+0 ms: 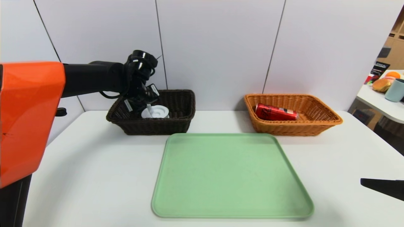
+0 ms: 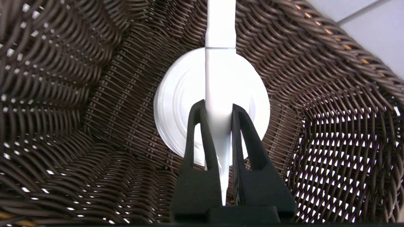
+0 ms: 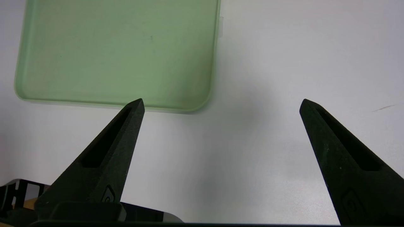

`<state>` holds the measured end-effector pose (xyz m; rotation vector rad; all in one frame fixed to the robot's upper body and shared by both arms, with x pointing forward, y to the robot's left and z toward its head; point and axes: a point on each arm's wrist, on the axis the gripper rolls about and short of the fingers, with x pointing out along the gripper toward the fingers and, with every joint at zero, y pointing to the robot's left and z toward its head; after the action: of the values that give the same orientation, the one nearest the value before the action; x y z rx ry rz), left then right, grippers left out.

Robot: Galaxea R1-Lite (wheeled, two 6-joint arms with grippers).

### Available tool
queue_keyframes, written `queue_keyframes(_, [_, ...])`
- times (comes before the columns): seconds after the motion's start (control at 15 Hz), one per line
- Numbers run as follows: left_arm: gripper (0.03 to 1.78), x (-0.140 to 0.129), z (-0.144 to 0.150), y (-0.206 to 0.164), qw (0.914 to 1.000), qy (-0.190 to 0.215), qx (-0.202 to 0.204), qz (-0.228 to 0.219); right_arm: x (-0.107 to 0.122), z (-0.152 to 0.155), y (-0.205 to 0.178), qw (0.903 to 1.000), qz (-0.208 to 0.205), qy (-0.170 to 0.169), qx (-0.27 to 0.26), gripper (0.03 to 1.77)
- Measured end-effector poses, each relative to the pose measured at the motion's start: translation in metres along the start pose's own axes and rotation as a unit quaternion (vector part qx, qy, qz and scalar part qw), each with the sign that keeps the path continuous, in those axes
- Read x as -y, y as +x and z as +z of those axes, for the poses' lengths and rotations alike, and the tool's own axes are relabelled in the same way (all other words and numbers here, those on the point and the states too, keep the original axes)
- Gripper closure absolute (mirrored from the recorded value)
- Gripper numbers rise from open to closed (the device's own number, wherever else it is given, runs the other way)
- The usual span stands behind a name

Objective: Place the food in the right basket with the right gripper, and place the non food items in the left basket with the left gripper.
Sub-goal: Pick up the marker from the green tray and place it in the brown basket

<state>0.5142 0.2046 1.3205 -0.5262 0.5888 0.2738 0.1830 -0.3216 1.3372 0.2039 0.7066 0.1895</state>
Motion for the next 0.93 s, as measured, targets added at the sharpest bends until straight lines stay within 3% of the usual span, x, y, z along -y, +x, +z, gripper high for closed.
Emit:
queue_keyframes(0.13, [1.28,-0.0014,-0.0001,0.0024,1.0,-0.001,-0.001,0.003,0.0001,-0.0006,-0.0004,1.0,0.0,0.0,0.0,0.1])
queue_keyframes(0.33, [0.9,-0.0024,-0.0007,0.0051,1.0,-0.001,-0.002,0.006,0.0001,-0.0008,-0.0005,1.0,0.0,0.0,0.001,0.1])
queue_keyframes(0.6, [0.58,-0.0033,-0.0001,0.0057,1.0,-0.001,-0.002,0.007,0.0001,-0.0009,-0.0009,1.0,0.0,0.0,0.002,0.1])
queue_keyframes(0.93, [0.36,-0.004,0.0026,0.0003,0.9999,0.005,0.002,0.011,0.0,-0.0006,-0.0015,1.0,0.0,-0.001,0.004,0.1])
